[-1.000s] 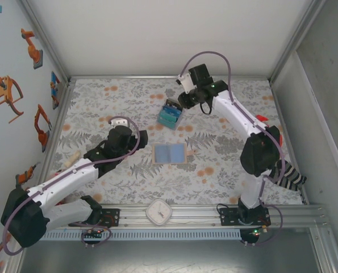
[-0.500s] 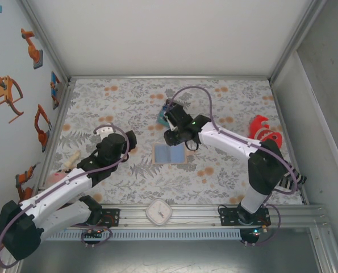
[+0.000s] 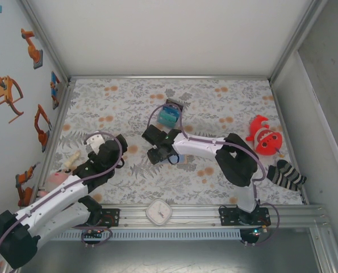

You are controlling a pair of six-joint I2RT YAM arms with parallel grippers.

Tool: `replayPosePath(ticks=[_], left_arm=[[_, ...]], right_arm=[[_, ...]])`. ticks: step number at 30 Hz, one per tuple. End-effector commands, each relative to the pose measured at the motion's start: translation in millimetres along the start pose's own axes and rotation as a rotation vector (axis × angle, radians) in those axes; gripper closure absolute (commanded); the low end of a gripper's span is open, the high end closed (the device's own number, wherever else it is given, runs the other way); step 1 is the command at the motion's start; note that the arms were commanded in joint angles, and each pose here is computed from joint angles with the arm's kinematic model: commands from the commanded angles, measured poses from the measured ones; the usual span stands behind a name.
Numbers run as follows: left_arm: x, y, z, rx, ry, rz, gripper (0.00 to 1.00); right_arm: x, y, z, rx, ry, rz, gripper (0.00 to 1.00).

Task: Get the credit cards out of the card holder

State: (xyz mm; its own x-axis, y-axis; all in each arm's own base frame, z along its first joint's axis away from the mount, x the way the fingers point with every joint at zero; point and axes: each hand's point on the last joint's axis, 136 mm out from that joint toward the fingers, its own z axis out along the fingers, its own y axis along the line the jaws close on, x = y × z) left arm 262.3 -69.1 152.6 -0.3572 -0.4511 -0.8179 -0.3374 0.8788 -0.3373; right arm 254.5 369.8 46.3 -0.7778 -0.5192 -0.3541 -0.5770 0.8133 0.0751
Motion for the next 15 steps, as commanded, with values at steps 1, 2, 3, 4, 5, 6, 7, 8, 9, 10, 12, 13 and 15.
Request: replayPosePath(ticks=[1, 2, 3, 4, 5, 6, 7, 8, 9, 10, 12, 13, 15], left_arm=[[-2, 18, -2, -0.054, -0.03, -0.041, 0.03], [-2, 19, -2, -0.054, -0.031, -0.043, 0.03], [-2, 19, -3, -0.053, -0.033, -0.043, 0.03], [-2, 20, -4, -0.055, -0.032, -0.042, 0.03], [-3, 21, -4, -0.057, -0.033, -0.041, 0.03], [-3, 22, -5, -0.058, -0.033, -0.038, 0.03], [-3, 23, -5, -0.06, -0.032, -0.037, 0.03], [-3, 23, -5, -0.06, -0.033, -0.039, 0.03], [-3, 23, -6, -0.059, -0.032, -0.038, 0.03], [-3, 24, -6, -0.061, -0.032, -0.037, 0.03], [-3, 24, -6, -0.06, -0.032, -0.038, 0.03], [-4, 24, -6, -0.06, -0.034, -0.038, 0.03], [-4, 23, -6, -0.059, -0.034, -0.034, 0.03]], right_arm=[[-11, 4, -2, 0.004, -0.017, -0.005, 0.45], [-10, 2, 0, 0.013, -0.011, -0.011, 0.44], [-11, 1, 0, 0.022, -0.009, -0.012, 0.45], [-10, -1, 2, 0.034, -0.006, -0.013, 0.45], [-9, -3, 3, 0.045, -0.002, -0.013, 0.45], [-9, -4, 3, 0.05, -0.001, -0.013, 0.45], [-7, -5, 5, 0.055, 0.003, -0.012, 0.45], [-6, -5, 6, 0.056, 0.008, -0.012, 0.45], [-5, -6, 7, 0.056, 0.011, -0.008, 0.46], [-3, -6, 9, 0.055, 0.019, -0.007, 0.46], [0, -6, 12, 0.058, 0.033, 0.0, 0.47], [3, -7, 14, 0.06, 0.042, 0.004, 0.47], [7, -8, 17, 0.061, 0.051, 0.016, 0.47]])
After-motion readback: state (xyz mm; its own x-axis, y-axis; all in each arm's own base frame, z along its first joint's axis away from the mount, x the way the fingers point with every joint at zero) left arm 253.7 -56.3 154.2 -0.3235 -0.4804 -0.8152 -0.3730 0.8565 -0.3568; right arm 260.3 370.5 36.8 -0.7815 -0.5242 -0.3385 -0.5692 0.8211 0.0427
